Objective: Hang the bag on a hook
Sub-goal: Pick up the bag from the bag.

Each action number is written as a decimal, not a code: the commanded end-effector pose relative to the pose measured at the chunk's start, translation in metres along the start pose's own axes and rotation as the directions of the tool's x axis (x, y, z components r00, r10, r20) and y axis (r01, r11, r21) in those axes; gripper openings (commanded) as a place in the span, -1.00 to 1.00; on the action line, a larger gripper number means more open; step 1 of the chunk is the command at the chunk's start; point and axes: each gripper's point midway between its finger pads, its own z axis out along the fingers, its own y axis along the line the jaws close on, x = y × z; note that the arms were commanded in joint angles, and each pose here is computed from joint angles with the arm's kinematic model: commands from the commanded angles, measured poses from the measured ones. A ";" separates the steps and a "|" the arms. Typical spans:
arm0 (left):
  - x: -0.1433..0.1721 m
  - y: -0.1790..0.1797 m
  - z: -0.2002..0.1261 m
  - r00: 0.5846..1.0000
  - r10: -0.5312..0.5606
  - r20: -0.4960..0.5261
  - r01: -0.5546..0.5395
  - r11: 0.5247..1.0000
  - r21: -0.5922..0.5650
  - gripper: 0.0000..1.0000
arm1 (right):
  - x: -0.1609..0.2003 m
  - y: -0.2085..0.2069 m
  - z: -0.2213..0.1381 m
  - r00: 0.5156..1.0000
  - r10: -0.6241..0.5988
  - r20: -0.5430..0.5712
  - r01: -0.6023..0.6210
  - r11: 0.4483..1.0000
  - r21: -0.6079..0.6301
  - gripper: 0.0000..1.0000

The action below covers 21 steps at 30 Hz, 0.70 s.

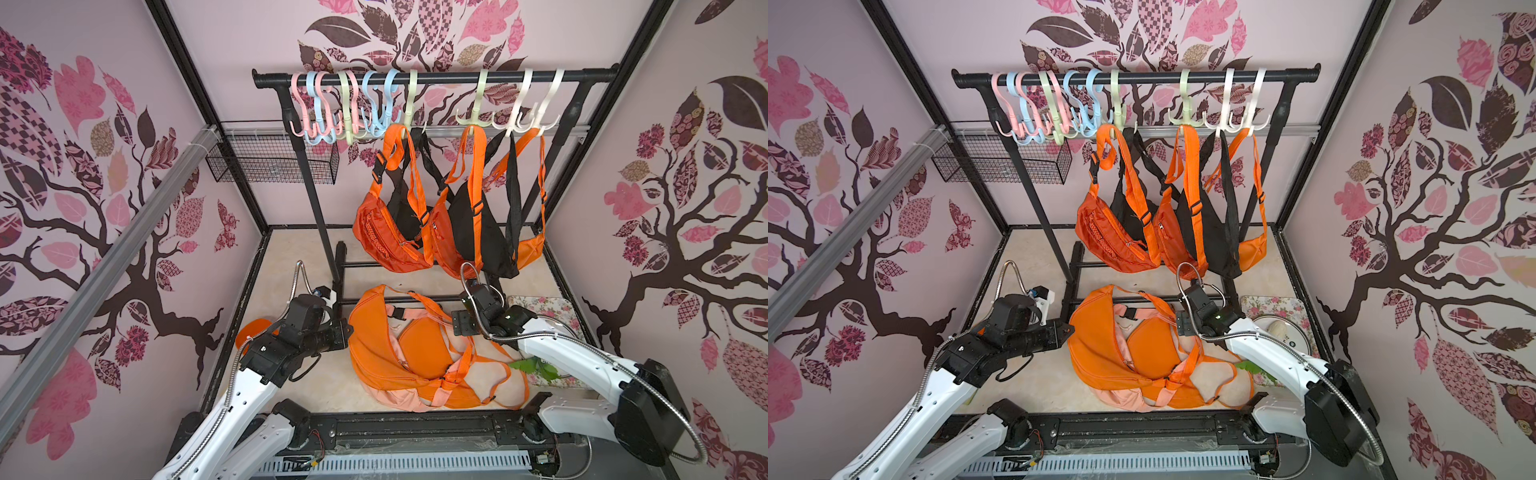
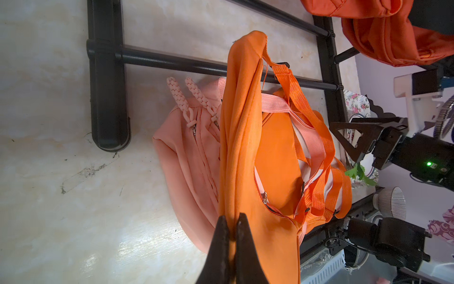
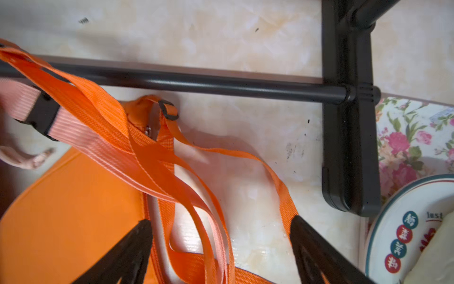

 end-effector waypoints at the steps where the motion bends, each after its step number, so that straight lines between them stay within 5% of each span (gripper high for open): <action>1: -0.010 -0.003 -0.002 0.999 0.008 0.031 -0.008 1.000 0.002 -1.00 | 0.016 -0.001 0.011 0.998 0.032 -0.055 -0.032 0.999 0.002 0.72; 9: -0.008 0.006 -0.001 0.999 0.000 0.037 0.002 0.999 -0.034 -1.00 | 0.034 -0.016 0.019 0.991 0.116 -0.060 -0.113 0.992 0.059 0.43; 21: -0.017 0.021 -0.009 0.997 -0.036 0.066 0.041 0.997 -0.070 -1.00 | 0.034 -0.012 0.011 0.986 0.158 -0.054 -0.158 0.987 0.009 0.35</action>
